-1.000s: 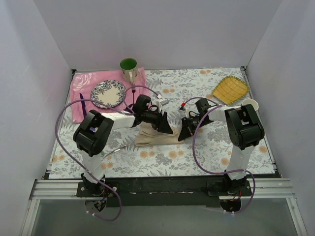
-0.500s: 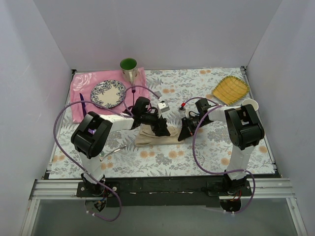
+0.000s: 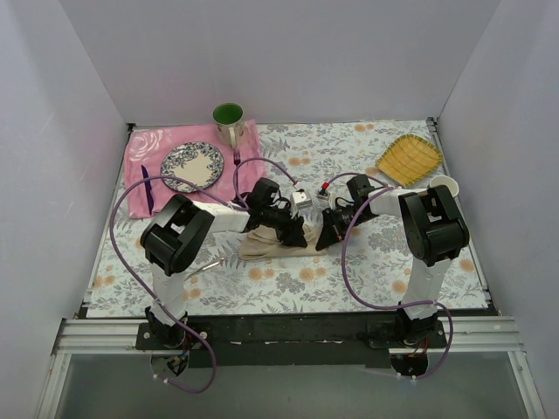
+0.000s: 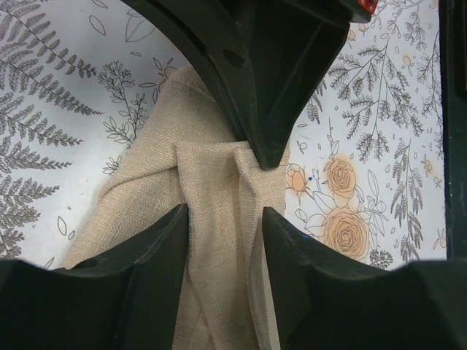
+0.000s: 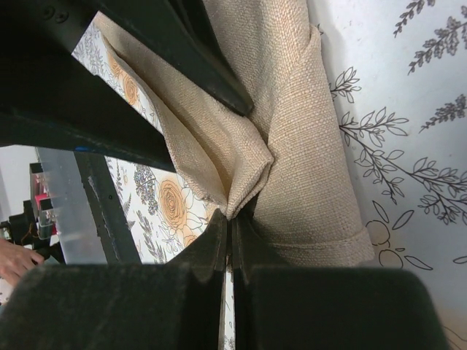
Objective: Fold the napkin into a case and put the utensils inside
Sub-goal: Pick up the 2/3-rectangle-folded napkin from the center of the board.
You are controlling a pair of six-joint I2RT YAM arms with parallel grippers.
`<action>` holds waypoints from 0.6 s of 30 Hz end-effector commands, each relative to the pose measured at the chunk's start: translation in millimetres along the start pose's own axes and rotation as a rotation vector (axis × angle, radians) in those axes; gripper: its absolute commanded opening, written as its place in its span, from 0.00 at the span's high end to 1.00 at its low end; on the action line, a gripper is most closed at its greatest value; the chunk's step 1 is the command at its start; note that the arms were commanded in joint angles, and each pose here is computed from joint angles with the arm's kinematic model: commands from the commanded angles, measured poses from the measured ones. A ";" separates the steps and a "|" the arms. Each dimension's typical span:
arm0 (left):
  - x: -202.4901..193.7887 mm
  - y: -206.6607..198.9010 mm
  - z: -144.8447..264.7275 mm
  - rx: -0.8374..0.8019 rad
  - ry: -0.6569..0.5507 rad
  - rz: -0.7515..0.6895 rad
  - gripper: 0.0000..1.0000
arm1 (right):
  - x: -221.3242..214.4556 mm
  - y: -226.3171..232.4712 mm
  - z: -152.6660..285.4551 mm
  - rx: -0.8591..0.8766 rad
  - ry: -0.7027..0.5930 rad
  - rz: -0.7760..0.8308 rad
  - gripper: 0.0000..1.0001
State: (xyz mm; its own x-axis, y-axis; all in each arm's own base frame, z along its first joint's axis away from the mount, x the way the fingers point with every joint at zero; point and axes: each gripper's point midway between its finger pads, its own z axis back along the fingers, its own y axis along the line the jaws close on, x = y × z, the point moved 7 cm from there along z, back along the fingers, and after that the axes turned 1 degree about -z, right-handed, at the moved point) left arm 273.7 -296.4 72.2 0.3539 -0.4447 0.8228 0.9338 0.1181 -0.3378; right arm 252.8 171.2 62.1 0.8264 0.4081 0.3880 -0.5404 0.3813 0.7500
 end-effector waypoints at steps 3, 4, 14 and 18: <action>23.9 3.6 -0.5 0.003 -0.049 -0.027 0.72 | 1.8 -7.9 -1.8 -0.041 0.005 0.055 0.99; 26.2 2.8 -0.1 0.000 -0.055 -0.026 0.79 | 1.9 -7.9 -2.2 -0.042 0.005 0.057 0.99; 5.9 0.1 -4.9 0.001 0.004 0.159 1.00 | 19.5 9.1 10.8 -0.048 -0.039 0.117 0.74; 6.5 -6.7 -0.8 0.005 -0.039 0.143 1.00 | 37.0 25.1 22.5 -0.051 -0.070 0.111 0.71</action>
State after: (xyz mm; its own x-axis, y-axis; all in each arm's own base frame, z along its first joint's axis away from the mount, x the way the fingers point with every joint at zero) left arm 276.0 -302.1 70.6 0.4817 -0.4224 0.7678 0.8751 0.1855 -0.4469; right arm 255.5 171.4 70.9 0.8110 0.4141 0.4133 -0.5673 0.3837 0.7287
